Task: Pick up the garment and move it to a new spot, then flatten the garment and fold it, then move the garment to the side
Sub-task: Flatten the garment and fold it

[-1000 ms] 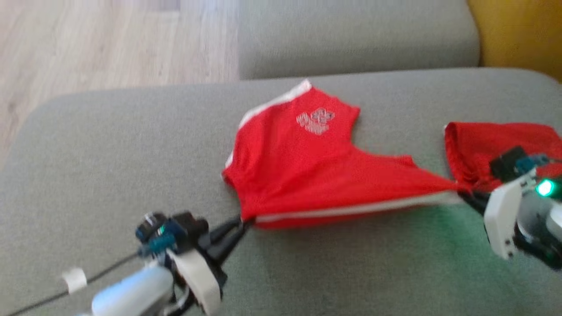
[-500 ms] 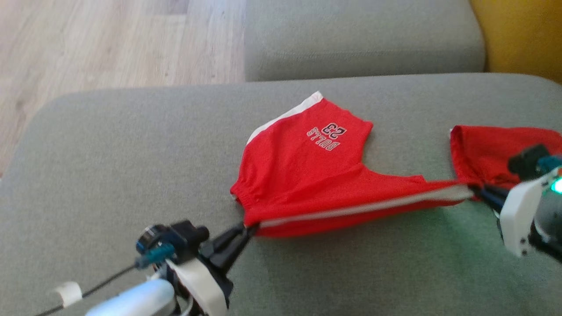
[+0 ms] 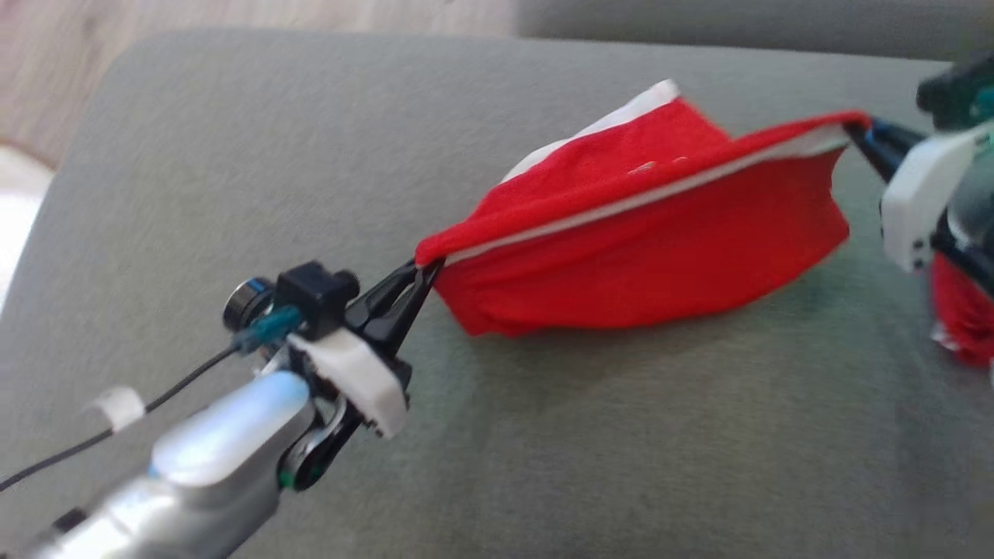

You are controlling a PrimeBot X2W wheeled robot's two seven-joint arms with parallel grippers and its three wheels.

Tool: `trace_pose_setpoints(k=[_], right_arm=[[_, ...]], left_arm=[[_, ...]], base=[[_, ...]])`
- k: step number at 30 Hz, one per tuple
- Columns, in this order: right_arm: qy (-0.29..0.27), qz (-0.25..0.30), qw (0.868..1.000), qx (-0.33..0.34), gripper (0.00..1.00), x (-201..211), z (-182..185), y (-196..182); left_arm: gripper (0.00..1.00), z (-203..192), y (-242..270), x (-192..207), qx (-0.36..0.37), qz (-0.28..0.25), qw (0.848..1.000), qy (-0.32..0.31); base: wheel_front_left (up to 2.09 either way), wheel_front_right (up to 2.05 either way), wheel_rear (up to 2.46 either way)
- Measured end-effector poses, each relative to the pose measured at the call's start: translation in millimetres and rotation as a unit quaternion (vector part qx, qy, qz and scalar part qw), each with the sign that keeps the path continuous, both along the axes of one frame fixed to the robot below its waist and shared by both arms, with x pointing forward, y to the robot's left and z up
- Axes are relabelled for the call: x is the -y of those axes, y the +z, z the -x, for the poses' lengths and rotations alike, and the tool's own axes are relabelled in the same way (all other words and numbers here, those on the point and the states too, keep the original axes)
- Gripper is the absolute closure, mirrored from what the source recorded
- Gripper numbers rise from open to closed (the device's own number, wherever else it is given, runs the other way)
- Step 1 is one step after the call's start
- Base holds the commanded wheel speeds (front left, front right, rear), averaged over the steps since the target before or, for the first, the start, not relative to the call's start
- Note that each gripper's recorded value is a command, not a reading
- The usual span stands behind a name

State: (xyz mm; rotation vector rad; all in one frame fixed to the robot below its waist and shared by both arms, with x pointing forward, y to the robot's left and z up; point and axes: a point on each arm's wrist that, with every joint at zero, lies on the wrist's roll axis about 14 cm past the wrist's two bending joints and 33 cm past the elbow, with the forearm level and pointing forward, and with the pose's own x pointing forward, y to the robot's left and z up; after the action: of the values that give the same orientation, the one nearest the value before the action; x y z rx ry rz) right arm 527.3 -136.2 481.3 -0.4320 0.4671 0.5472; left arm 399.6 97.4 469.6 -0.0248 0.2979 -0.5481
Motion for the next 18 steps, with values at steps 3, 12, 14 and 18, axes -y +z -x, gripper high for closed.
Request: trace_pose_setpoints(k=[3,12,14,18], right_arm=[[0.011,0.018,1.0,-0.004,1.0,-15.5,-24.1,-9.1],[0.033,0.052,0.998,-0.027,1.0,-49.0,-71.9,-47.2],[0.035,0.055,0.997,-0.034,1.0,-53.6,-80.7,-58.0],[0.036,0.058,0.997,-0.046,1.0,-60.7,-96.6,-77.5]], left_arm=[[1.0,-7.7,-10.7,-6.0,-0.016,-0.002,1.0,0.018],[1.0,-33.9,-33.1,-19.4,-0.046,-0.011,0.998,0.047],[1.0,-39.5,-40.8,-22.0,-0.054,-0.015,0.997,0.052],[1.0,-50.3,-54.3,-23.8,-0.067,-0.021,0.996,0.053]], base=[[0.0,0.0,0.0],[0.0,0.0,0.0],[0.0,0.0,0.0],[0.0,0.0,0.0]])
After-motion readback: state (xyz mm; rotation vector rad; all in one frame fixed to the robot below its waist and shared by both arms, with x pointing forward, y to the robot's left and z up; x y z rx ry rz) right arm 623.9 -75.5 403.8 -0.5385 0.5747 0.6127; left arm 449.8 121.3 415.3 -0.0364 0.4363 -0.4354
